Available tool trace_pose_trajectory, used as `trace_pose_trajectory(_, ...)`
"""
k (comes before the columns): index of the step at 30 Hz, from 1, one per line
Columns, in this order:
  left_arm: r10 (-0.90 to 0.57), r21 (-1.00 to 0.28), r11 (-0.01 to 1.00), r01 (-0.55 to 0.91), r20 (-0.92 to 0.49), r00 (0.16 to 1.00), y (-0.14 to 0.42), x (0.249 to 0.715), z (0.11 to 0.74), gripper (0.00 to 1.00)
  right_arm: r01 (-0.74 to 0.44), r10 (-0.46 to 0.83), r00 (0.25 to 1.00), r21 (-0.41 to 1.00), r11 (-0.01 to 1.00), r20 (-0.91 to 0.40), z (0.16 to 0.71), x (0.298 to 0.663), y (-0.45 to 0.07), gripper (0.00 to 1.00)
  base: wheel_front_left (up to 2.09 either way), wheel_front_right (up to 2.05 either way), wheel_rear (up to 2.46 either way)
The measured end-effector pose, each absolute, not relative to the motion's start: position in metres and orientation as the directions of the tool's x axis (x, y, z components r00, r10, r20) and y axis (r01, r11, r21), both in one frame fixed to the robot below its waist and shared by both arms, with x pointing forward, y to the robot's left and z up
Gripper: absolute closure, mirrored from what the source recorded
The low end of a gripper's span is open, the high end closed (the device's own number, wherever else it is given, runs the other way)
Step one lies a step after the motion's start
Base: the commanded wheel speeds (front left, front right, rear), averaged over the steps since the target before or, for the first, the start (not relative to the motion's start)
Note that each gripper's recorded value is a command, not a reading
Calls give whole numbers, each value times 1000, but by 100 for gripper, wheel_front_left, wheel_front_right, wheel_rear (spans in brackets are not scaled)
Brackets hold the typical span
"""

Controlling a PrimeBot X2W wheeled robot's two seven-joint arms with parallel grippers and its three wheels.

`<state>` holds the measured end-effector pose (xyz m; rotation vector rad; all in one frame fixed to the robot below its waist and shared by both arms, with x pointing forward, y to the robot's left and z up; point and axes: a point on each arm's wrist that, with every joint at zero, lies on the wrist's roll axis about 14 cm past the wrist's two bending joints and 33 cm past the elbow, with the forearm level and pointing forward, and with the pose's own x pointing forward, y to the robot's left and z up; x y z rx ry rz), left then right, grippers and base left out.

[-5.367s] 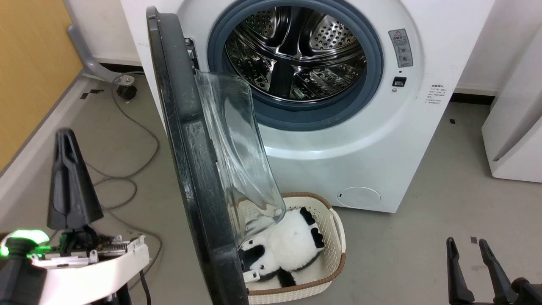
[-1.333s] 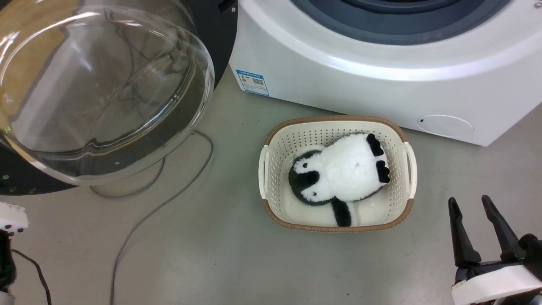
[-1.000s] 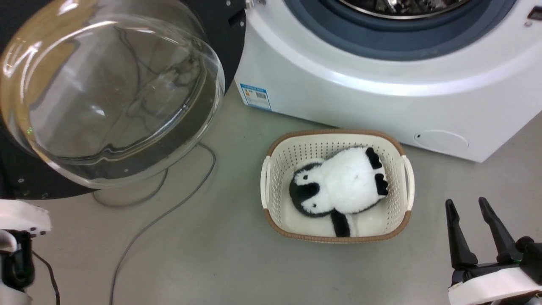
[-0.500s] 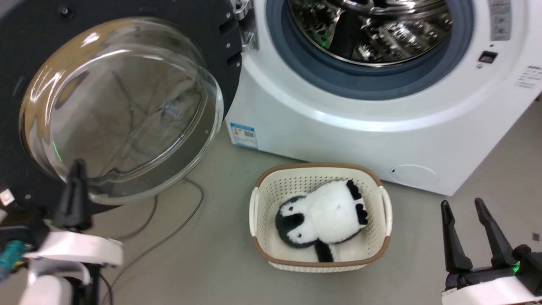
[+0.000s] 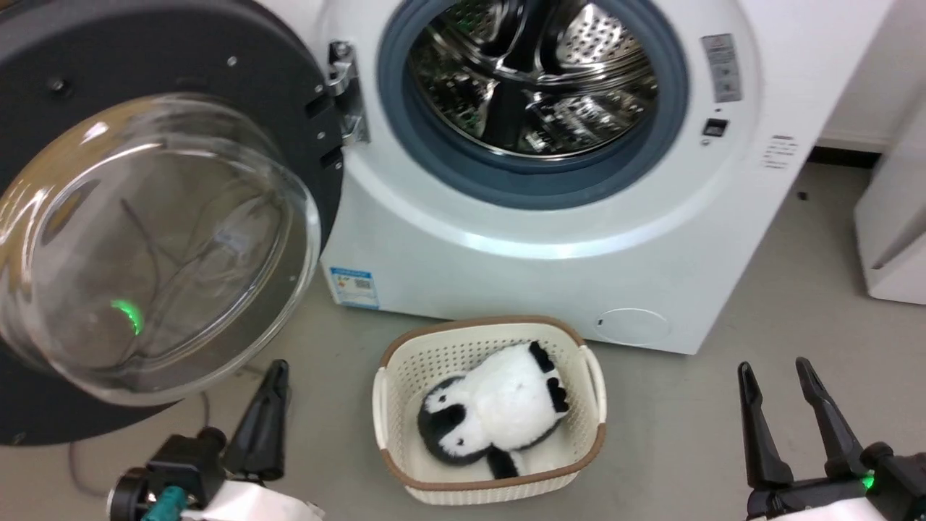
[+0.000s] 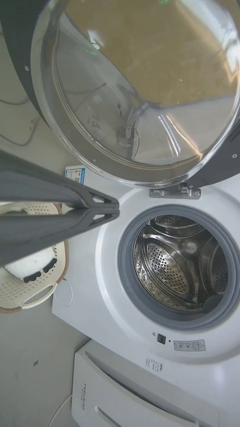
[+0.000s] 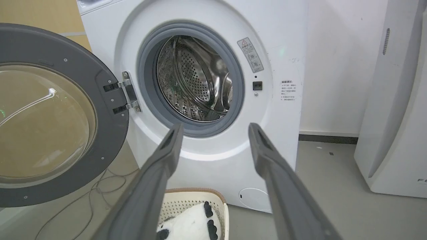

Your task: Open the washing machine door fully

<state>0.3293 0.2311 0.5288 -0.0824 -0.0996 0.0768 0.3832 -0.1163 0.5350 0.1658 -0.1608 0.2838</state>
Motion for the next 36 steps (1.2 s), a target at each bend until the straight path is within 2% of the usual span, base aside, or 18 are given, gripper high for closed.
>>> trace_pose_trajectory(9, -8, -47, 999, 12, 84, 996, 196, 327, 517, 100, -228, 201, 962, 138, 964, 187, 539, 362, -138, 0, 0, 0, 0)
trace_pose_trajectory(14, -27, -79, 996, 34, 80, 996, 182, 327, 513, 100, -205, 177, 966, 142, 968, 191, 540, 356, -145, 0, 0, 0, 0)
trace_pose_trajectory(15, -28, -80, 996, 34, 79, 996, 180, 327, 513, 92, -201, 173, 967, 143, 969, 188, 539, 355, -146, 0, 0, 0, 0)
trace_pose_trajectory(16, -29, -82, 996, 35, 80, 996, 179, 327, 512, 36, -197, 169, 968, 144, 970, 184, 537, 354, -147, 0, 0, 0, 0)
trace_pose_trajectory(17, -24, -87, 996, 30, 75, 997, 178, 326, 510, 0, -187, 161, 972, 146, 971, 173, 534, 351, -150, 0, 0, 0, 0)
trace_pose_trajectory(34, -8, -68, 998, 14, 83, 997, 176, 328, 510, 0, -167, 143, 978, 157, 973, 153, 527, 346, -154, 0, 0, 0, 0)
trace_pose_trajectory(35, -13, -69, 997, 19, 85, 996, 175, 327, 511, 100, -167, 143, 978, 158, 973, 153, 527, 346, -154, 100, 0, 0, 0)
trace_pose_trajectory(36, -14, -69, 997, 20, 86, 996, 175, 328, 511, 100, -167, 143, 978, 158, 973, 152, 527, 346, -154, 100, 0, 0, 0)
